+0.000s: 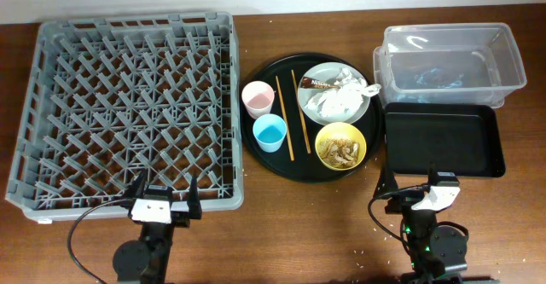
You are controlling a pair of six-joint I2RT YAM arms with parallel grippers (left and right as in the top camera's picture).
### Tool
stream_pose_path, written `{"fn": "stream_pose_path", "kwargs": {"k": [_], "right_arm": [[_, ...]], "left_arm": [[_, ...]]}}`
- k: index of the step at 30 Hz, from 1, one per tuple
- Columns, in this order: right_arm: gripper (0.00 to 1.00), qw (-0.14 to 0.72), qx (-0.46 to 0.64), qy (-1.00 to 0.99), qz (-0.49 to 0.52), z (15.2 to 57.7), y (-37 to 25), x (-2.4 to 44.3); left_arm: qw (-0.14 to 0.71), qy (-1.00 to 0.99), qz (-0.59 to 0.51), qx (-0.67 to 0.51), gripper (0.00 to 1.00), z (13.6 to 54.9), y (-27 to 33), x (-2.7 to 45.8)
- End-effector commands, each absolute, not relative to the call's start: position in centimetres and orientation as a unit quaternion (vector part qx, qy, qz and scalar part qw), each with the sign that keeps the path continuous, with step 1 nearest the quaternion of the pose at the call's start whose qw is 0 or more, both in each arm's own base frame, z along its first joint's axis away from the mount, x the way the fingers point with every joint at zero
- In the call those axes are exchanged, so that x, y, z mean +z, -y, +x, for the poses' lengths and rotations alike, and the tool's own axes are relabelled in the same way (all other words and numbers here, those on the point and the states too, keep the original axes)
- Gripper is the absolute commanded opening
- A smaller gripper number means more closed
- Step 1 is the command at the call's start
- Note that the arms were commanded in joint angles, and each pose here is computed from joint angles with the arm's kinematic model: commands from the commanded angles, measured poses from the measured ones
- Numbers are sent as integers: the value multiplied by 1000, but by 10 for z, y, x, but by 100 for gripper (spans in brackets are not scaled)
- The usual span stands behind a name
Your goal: Sort waste into correct bins and load items into the dishwasher rack
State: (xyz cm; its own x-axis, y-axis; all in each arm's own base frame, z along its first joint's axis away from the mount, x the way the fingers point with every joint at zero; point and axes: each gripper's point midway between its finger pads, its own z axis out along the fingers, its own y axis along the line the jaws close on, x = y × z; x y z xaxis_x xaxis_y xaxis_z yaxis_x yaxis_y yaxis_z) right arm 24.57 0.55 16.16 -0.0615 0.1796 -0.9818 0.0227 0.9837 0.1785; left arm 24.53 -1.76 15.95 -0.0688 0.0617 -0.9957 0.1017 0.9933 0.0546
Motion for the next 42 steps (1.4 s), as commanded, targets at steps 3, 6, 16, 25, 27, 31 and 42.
{"fn": "stream_pose_path", "kwargs": {"k": [3, 6, 16, 25, 27, 31, 42], "right_arm": [[98, 680, 58, -727, 69, 246, -6, 158], [98, 680, 58, -727, 69, 246, -6, 158], [99, 680, 58, -727, 69, 246, -6, 158], [98, 680, 59, -728, 69, 246, -6, 158], [98, 680, 58, -728, 69, 246, -6, 158], [98, 680, 58, -728, 69, 246, -6, 158], [98, 712, 80, -696, 43, 244, -16, 187]], "left_arm": [[682, -729, 59, -7, 99, 245, 16, 159], [682, -729, 59, -7, 99, 245, 16, 159], [682, -729, 57, -4, 99, 245, 15, 159], [682, -729, 60, -7, 99, 245, 16, 159], [682, -729, 60, -7, 99, 245, 16, 159], [684, -727, 68, -17, 99, 245, 21, 160], [713, -696, 79, -24, 99, 243, 26, 186]]}}
